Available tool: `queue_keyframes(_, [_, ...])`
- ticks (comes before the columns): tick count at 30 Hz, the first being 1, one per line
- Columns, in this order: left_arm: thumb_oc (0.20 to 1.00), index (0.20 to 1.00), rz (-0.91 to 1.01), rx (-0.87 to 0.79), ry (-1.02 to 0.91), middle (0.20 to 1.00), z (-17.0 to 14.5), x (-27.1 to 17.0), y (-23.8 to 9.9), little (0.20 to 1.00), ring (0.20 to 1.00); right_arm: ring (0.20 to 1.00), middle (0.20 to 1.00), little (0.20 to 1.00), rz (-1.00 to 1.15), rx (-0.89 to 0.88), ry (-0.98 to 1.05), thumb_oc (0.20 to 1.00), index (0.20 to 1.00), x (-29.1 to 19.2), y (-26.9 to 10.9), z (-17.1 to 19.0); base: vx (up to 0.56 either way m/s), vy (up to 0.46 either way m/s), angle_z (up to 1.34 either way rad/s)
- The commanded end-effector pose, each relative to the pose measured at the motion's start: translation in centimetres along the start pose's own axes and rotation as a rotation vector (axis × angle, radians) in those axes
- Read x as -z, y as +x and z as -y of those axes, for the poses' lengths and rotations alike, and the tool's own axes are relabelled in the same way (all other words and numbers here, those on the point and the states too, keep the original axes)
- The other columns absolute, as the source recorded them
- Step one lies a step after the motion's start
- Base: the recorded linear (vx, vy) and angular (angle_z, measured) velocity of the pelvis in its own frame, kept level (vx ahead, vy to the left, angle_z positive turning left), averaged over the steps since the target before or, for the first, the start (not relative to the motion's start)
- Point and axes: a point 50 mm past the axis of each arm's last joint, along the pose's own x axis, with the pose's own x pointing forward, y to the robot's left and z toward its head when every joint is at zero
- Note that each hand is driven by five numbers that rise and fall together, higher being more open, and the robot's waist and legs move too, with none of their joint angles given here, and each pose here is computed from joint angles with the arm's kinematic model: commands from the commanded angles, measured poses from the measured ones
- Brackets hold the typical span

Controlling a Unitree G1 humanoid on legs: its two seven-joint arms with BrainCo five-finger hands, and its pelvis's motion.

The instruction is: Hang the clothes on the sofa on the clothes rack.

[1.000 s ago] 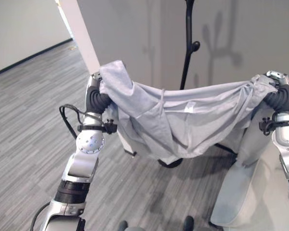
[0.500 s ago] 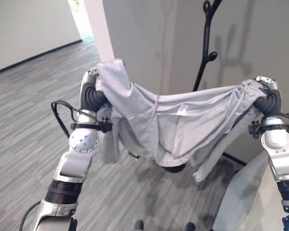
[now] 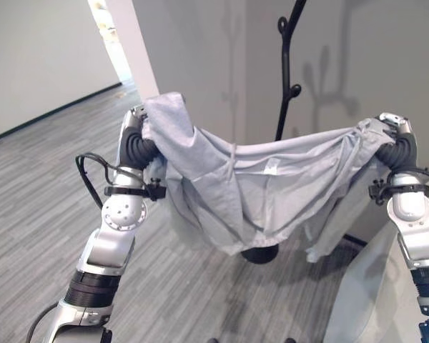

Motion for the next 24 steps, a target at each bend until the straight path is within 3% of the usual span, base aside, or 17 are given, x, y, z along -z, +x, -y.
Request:
queue_keyframes(1, [0.200,0.200,0.090,-0.027,0.022,0.200,-0.8,-1.3,1.2,0.200,0.200,0.200,0.200,0.200,0.140,0.073,0.027,0.200,0.200,-2.9,1.5,1.8,0.06,-0.040,-0.01])
queue_keyframes(7, [0.200,0.200,0.146,-0.042,0.035,0.200,-1.2,-2.4,2.4,0.200,0.200,0.200,0.200,0.200,0.174,0.091,0.030,0.200,0.200,-3.7,2.2,2.2,0.01,-0.005,0.00])
queue_keyframes(24, [0.200,0.200,0.360,-0.063,0.130,0.200,-2.1,-7.9,9.4,0.200,0.200,0.200,0.200,0.200,0.314,0.198,-0.021,0.200,0.200,-9.1,8.8,5.6,-0.02,-0.059,0.02])
